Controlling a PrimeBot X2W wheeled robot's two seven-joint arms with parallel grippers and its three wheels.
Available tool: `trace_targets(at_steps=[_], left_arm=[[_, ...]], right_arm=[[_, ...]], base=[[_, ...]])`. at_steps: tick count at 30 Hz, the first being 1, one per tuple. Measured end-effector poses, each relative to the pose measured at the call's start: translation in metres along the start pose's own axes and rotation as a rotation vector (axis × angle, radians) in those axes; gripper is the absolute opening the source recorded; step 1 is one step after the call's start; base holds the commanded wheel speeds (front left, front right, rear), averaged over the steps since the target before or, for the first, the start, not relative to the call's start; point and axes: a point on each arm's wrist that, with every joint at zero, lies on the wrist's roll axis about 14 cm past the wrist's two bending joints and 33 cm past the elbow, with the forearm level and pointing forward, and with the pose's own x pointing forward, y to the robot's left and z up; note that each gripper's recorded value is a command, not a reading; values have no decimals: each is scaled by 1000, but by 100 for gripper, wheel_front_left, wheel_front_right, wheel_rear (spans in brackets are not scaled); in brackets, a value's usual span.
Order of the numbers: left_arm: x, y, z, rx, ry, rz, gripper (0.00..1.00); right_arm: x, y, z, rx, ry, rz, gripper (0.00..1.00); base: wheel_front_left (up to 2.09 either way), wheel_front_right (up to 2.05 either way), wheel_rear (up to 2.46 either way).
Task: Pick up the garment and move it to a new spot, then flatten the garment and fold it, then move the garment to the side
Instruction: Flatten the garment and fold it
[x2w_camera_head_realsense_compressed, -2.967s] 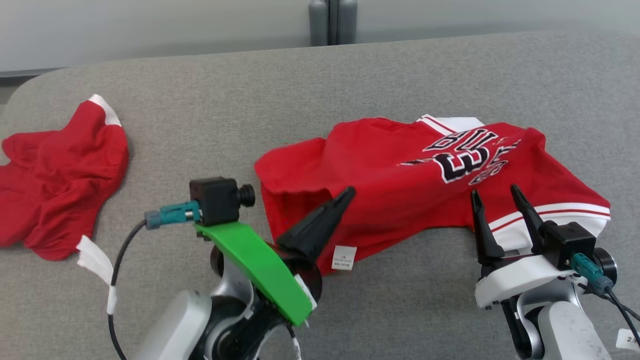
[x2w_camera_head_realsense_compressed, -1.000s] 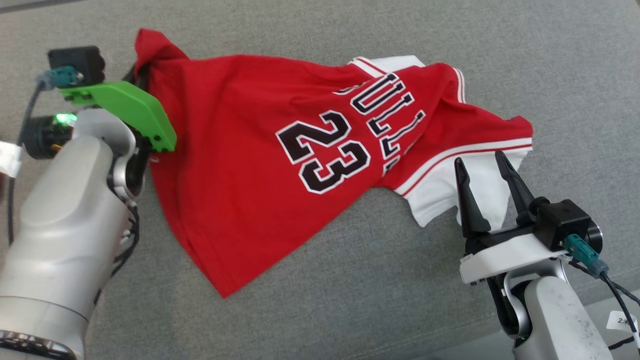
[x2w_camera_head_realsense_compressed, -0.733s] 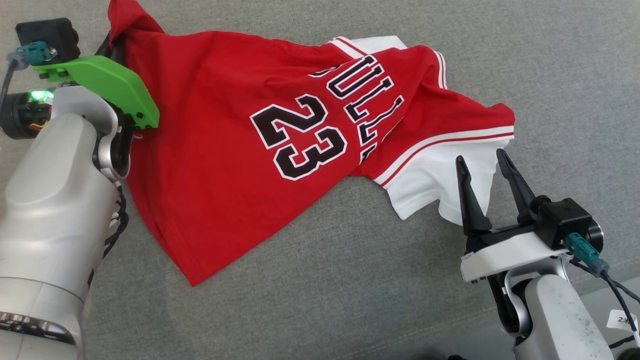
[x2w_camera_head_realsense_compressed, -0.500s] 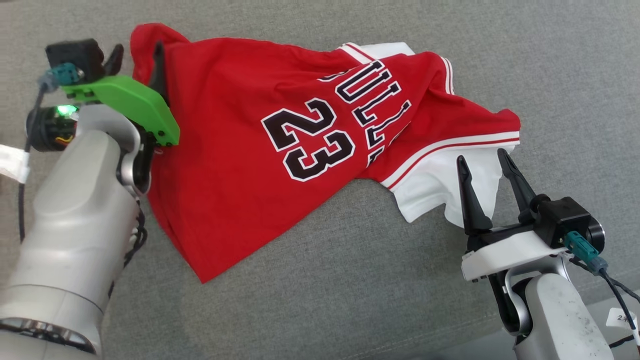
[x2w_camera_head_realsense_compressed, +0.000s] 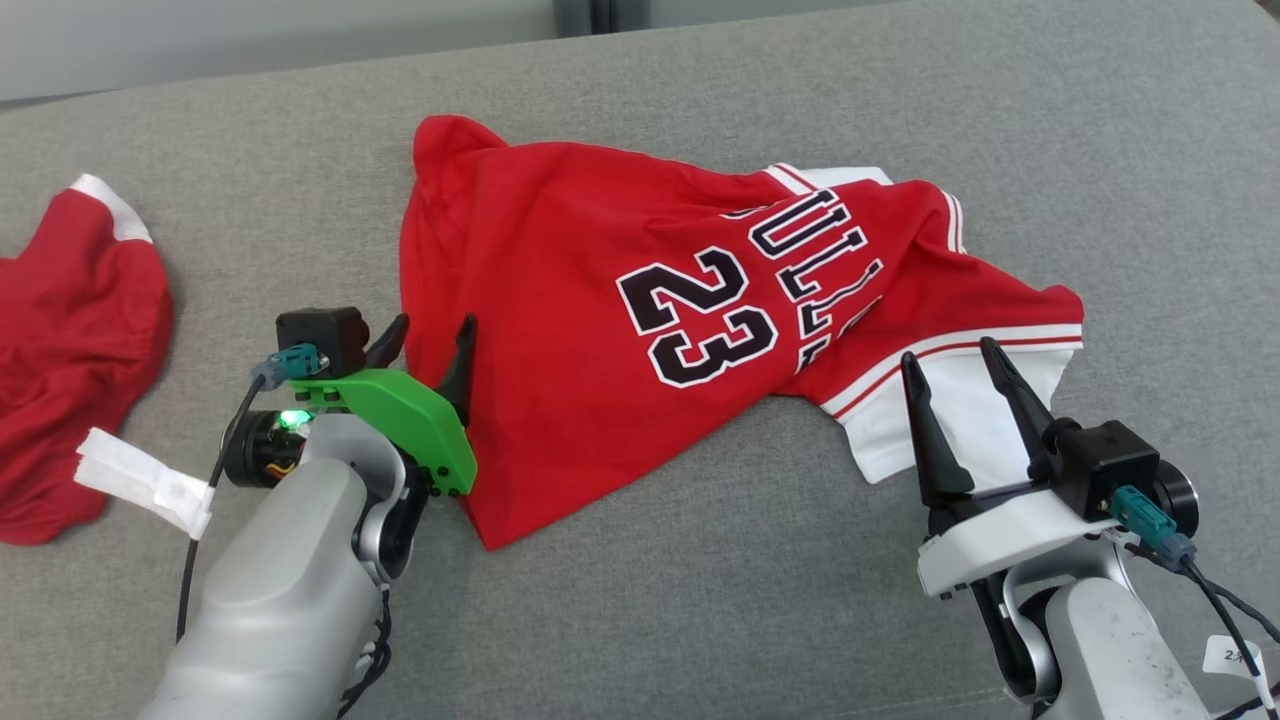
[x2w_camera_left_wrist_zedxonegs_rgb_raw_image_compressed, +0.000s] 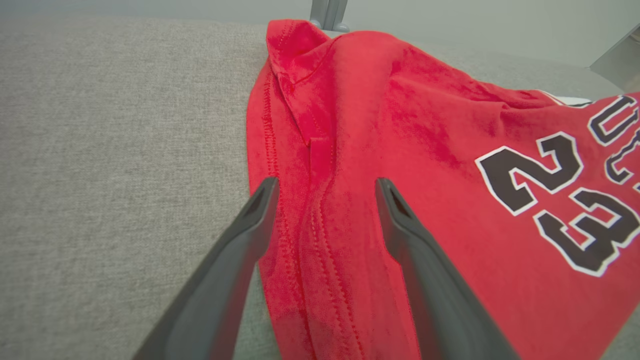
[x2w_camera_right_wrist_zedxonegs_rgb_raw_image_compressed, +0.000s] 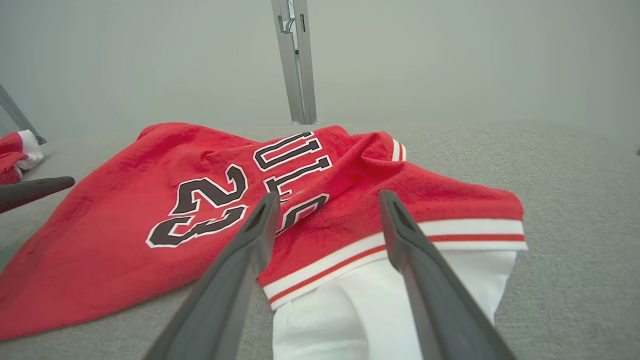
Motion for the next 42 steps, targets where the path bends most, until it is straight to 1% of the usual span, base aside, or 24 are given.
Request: trace_targets(at_steps=[4, 7, 19, 20, 22, 23, 27, 30, 40, 42], left_arm=[[-13, 1, -3, -4, 14, 9, 100], [-15, 0, -2, 12, 25, 5, 100], [4, -6, -18, 49, 113, -17, 100], [6, -5, -18, 51, 115, -16, 96], [9, -5, -20, 54, 126, -16, 37], [10, -6, -22, 56, 137, -21, 0], [12, -8, -28, 48, 154, -38, 0], [15, -7, -18, 42, 115, -36, 0], [43, -6, 52, 30, -45, -49, 0], [50, -7, 65, 50, -66, -54, 0]], right_arm=[[3, 9, 8, 2, -22, 28, 100], [3, 11, 10, 4, -29, 32, 100], [-2, -8, 0, 17, -6, -26, 100], [-3, -9, 0, 17, -5, -29, 100], [-3, -12, -2, 16, -3, -37, 100], [-2, -13, -2, 16, -3, -40, 100], [-2, -16, -4, 19, -1, -50, 100], [-2, -17, -5, 21, -1, -51, 100], [4, -16, -13, 22, 18, -44, 100], [4, -18, -15, 22, 24, -50, 100]], base=[[0, 0, 0], [0, 0, 0], [0, 0, 0], [0, 0, 0], [0, 0, 0], [0, 0, 0], [0, 0, 0], [0, 0, 0], [0, 0, 0], [0, 0, 0]])
